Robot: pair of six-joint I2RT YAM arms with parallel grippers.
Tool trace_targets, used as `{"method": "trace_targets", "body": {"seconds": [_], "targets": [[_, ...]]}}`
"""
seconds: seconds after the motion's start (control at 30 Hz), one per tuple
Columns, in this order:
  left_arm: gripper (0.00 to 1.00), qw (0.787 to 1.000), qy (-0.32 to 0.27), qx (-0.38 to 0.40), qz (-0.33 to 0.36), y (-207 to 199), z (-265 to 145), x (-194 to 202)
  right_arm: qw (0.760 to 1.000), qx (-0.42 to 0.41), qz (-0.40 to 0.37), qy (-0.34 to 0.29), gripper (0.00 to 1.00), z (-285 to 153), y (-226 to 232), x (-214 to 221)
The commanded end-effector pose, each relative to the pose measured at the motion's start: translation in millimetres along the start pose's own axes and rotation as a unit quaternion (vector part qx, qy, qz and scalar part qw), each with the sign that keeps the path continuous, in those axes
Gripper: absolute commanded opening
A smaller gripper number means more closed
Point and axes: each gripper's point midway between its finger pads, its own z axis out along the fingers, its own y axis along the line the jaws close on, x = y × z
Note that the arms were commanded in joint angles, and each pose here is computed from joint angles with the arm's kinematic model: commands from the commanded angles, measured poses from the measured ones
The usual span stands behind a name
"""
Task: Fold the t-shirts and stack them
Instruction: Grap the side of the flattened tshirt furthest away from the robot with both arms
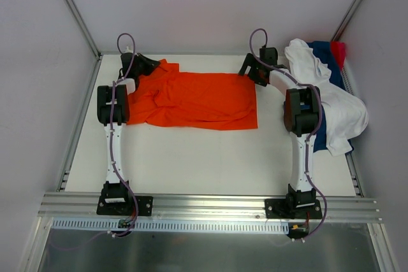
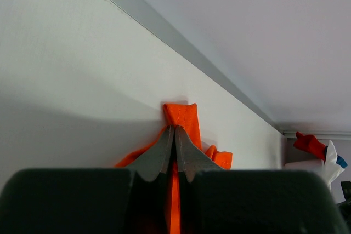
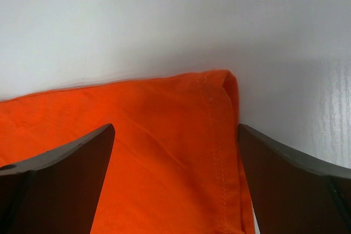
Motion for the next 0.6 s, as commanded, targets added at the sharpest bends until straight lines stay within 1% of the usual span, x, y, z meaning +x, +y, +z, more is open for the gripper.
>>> {"method": "trace_targets", "body": {"seconds": [0.0, 0.17, 0.33, 0.37, 0.43, 0.47, 0.57], "targets": [[0.00, 0.999, -0.006, 0.027, 0.022, -25, -4, -12, 1.000, 0.027, -0.005, 0.003, 1.00, -8, -13, 0], [0.00, 0.999, -0.005, 0.030, 0.023, -26, -4, -11, 1.000, 0.019, -0.001, 0.003, 0.98, 0, -15, -7], [0.00, 0.999, -0.006, 0.031, 0.025, -27, -4, -12, 1.000, 0.009, 0.004, 0.002, 0.95, 4, -13, -13], [0.00, 0.999, -0.006, 0.030, 0.024, -26, -4, -12, 1.000, 0.007, 0.004, 0.000, 0.92, 4, -12, -15], [0.00, 0.999, -0.007, 0.032, 0.025, -27, -4, -12, 1.000, 0.000, 0.008, 0.001, 0.89, 6, -10, -15], [0.00, 0.999, -0.007, 0.032, 0.024, -27, -5, -12, 1.000, -0.002, 0.009, 0.001, 0.85, 7, -9, -15], [0.00, 0.999, -0.006, 0.032, 0.025, -27, -4, -11, 1.000, -0.013, 0.016, 0.006, 0.81, 11, -4, -13]]}}
